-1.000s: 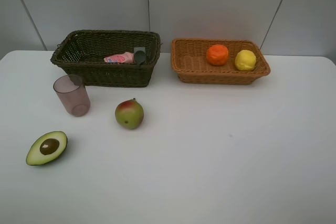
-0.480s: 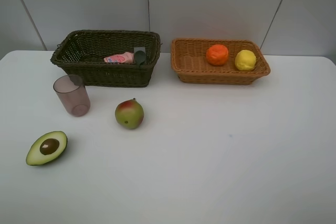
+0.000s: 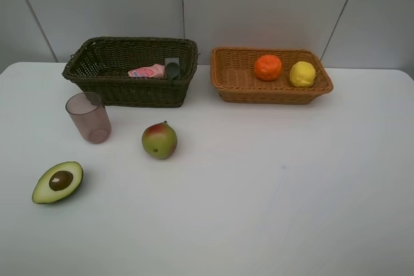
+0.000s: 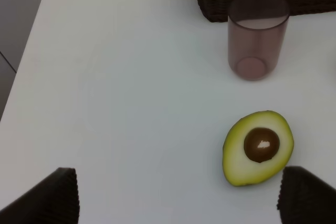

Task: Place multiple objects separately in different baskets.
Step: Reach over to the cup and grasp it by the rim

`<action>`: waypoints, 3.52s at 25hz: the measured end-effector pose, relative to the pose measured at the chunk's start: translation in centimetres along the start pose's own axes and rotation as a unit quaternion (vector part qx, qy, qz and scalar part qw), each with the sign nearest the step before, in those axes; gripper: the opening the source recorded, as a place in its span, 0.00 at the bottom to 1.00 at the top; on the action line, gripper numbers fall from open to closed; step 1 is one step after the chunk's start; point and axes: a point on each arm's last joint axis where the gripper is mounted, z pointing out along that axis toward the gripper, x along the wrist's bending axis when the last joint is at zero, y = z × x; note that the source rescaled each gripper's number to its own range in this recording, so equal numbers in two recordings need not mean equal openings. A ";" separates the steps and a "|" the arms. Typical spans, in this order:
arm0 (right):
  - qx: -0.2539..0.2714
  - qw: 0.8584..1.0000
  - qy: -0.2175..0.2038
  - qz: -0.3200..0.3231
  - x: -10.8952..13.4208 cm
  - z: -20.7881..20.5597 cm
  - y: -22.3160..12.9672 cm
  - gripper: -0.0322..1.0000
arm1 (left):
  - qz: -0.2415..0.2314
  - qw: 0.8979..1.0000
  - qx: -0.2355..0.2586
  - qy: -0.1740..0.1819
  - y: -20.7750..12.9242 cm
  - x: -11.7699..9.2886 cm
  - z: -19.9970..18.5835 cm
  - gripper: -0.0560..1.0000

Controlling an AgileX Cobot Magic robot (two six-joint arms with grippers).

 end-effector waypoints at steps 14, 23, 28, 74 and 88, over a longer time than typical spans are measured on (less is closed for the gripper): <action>0.000 1.000 -0.001 -0.001 0.0 0.0 0.0 1.00 | -0.007 1.000 0.001 -0.013 0.0 -0.2 0.0 1.00; 0.000 1.000 -0.001 -0.001 0.0 0.0 0.0 1.00 | -0.008 0.999 0.034 -0.018 4.2 -0.3 -0.5 1.00; 0.000 1.000 -0.001 -0.001 0.0 0.0 0.0 1.00 | -0.004 0.997 0.071 -0.018 8.2 -0.4 0.4 1.00; 0.000 1.000 -0.001 -0.001 0.0 0.0 0.0 1.00 | 0.025 0.941 0.338 -0.022 11.4 -2.9 31.4 1.00; 0.000 1.000 -0.001 -0.001 0.0 0.0 0.0 1.00 | 0.006 0.943 0.332 -0.030 9.0 -3.5 35.1 1.00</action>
